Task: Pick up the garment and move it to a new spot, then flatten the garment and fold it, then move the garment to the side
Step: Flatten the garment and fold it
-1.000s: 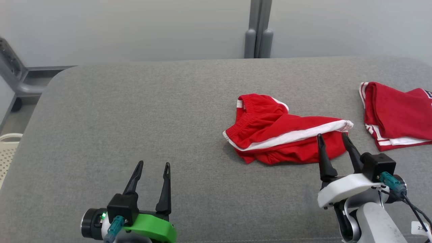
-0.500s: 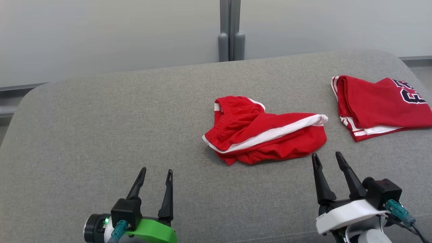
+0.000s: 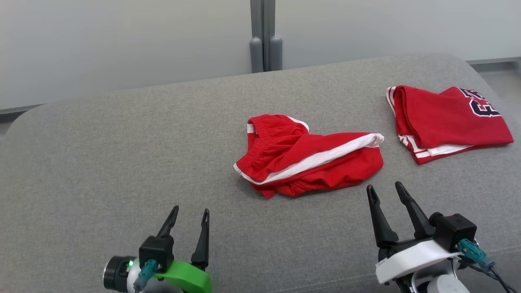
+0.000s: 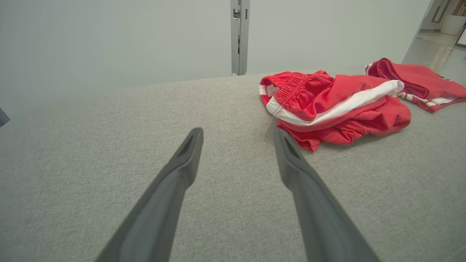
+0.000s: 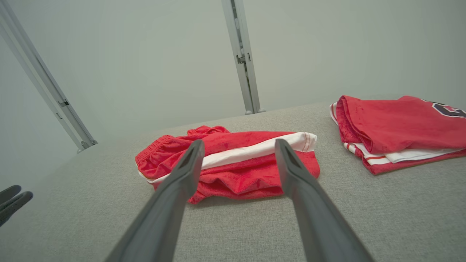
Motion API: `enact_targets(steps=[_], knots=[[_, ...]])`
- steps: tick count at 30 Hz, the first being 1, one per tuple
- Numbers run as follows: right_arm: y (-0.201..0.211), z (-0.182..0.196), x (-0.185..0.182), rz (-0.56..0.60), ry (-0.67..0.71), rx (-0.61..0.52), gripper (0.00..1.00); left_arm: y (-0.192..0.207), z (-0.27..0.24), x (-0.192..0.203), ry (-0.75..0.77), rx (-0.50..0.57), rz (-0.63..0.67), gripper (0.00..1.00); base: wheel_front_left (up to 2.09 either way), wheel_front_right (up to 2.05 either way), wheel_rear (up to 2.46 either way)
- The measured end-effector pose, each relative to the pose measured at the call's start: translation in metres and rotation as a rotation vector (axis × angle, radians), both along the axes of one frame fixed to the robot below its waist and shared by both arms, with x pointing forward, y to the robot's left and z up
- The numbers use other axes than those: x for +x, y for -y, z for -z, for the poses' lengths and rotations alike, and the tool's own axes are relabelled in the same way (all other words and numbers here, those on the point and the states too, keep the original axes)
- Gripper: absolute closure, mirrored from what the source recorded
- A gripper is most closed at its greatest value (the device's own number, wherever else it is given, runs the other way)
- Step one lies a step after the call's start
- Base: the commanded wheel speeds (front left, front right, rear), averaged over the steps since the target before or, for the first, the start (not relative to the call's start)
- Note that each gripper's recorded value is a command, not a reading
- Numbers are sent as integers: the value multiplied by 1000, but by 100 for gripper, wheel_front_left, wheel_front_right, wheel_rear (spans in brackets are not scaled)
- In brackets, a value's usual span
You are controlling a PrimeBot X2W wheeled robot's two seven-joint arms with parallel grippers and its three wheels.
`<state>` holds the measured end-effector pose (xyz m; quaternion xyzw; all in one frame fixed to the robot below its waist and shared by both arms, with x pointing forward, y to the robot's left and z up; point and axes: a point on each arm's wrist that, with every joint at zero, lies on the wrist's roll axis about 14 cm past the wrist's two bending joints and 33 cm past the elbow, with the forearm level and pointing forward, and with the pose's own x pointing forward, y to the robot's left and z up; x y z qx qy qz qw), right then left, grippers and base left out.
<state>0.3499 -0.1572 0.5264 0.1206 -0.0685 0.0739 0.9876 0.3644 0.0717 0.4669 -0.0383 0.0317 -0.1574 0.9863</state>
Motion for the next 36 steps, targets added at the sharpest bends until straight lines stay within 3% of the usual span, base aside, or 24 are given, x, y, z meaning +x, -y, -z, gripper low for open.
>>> enact_targets(steps=[9, 25, 26, 27, 28, 36], knots=[[6, -1, -1, 15, 2, 4, 0, 28, -12, 35, 30, 30, 113, 0, 0, 0, 0], [31, 5, 1, 83, -24, -13, 0, 109, 3, 83, -187, 63, 364, 0, 0, 0, 0], [32, 5, 1, 88, -25, -13, 0, 112, 6, 83, -199, 70, 376, 23, 0, 0, 0], [34, 6, 1, 94, -26, -12, 0, 115, 8, 83, -208, 73, 384, 73, 0, 0, 0], [35, 6, 1, 97, -27, -12, 0, 116, 10, 84, -221, 65, 385, 100, 0, 0, 0], [42, 7, 3, 124, -33, -3, 0, 114, 24, 87, -257, 36, 353, 100, 0, 0, 0]])
